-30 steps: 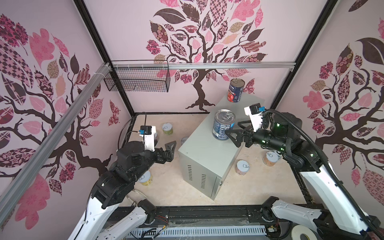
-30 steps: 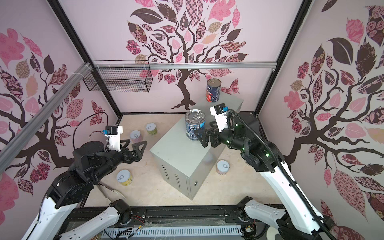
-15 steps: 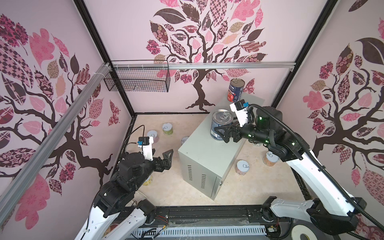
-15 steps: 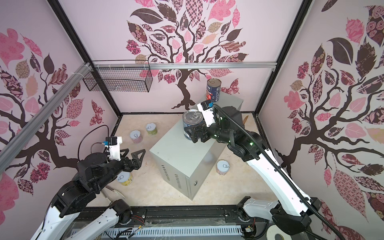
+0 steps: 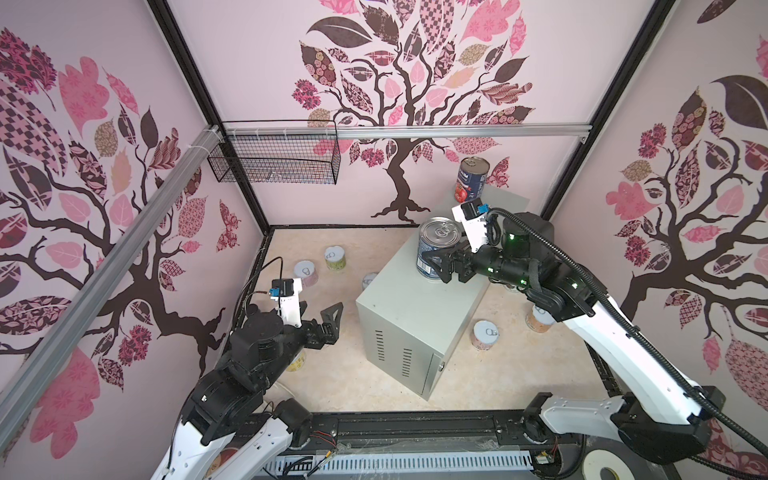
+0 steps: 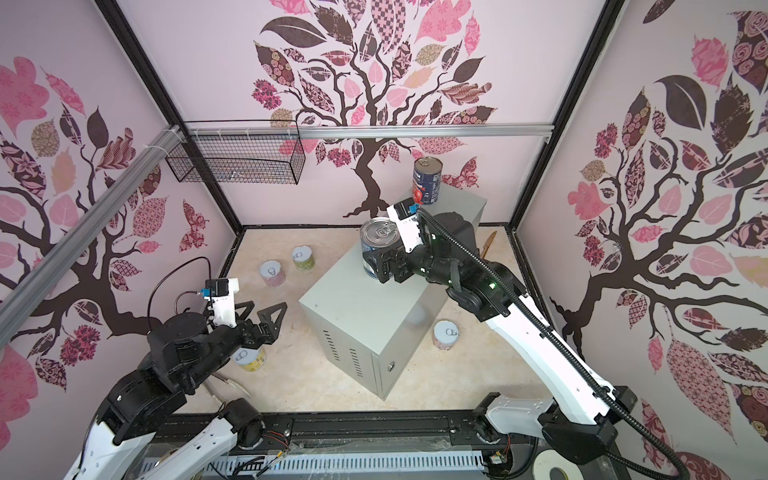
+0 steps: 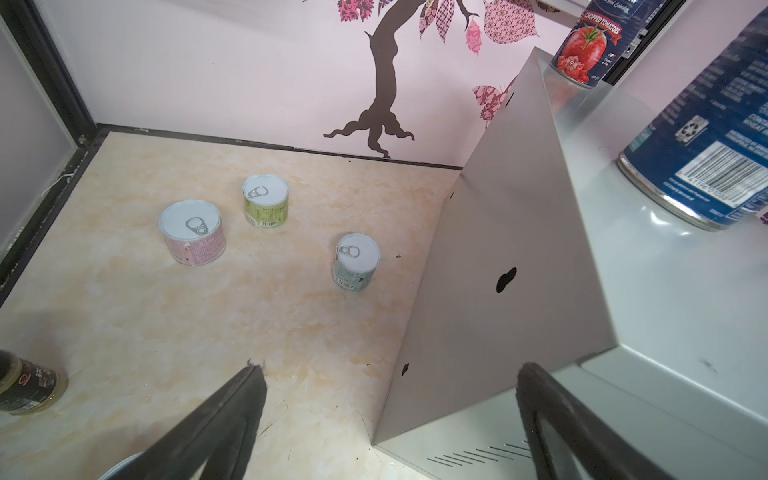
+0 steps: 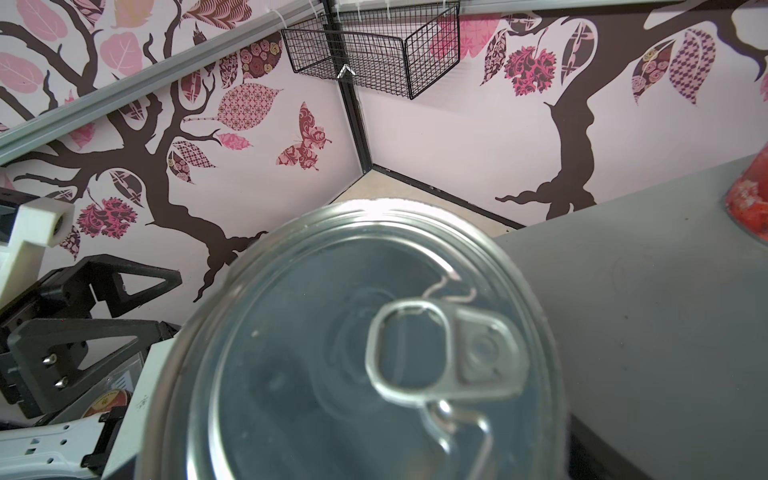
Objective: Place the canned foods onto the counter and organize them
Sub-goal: 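Grasp the soup can with the right gripper while the left opens and withdraws, then carry the soup can with the right gripper beside the tomato can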
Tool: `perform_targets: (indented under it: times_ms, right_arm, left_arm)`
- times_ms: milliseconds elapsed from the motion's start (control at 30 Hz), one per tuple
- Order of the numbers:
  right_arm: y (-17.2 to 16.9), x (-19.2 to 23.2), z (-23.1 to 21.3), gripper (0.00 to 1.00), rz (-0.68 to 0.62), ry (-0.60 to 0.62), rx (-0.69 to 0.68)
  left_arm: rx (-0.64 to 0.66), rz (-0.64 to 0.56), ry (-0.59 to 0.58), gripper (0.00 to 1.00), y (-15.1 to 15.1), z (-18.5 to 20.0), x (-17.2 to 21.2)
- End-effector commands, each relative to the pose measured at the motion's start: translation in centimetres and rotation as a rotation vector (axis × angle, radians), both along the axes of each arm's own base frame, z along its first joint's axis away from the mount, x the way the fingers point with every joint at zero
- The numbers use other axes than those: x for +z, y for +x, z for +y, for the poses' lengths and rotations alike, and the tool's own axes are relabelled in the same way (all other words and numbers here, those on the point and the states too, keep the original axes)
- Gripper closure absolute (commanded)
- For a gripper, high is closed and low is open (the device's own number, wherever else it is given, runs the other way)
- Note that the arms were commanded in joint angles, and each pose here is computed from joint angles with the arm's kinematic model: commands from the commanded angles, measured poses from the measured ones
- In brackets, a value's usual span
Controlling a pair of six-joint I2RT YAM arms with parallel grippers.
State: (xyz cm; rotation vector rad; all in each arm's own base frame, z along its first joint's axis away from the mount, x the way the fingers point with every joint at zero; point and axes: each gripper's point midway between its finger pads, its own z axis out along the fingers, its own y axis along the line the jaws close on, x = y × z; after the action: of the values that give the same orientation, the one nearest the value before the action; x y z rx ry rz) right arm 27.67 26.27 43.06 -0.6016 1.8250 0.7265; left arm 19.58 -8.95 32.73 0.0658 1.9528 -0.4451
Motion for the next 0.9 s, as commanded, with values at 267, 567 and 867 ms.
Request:
perform_targets:
  times_ms: [267,567,867]
  right_arm:
    - [0.9,1.5,0.4,0.0,-0.091,0.067,-0.024]
    - [1.7,1.7,0.8,0.0,-0.133,0.112,-0.039]
    - [2.1,1.4,0.1,0.09,-0.16,0.119,-0.084]
  left_arm:
    - [-0.005,0.012,-0.028,0.02,-0.4,0.0,0.4]
    - [-0.015,0.001,-0.02,0.02,0.5,-0.7,1.5]
    - [-0.023,-0.015,0.008,0.02,1.4,-1.3,2.0]
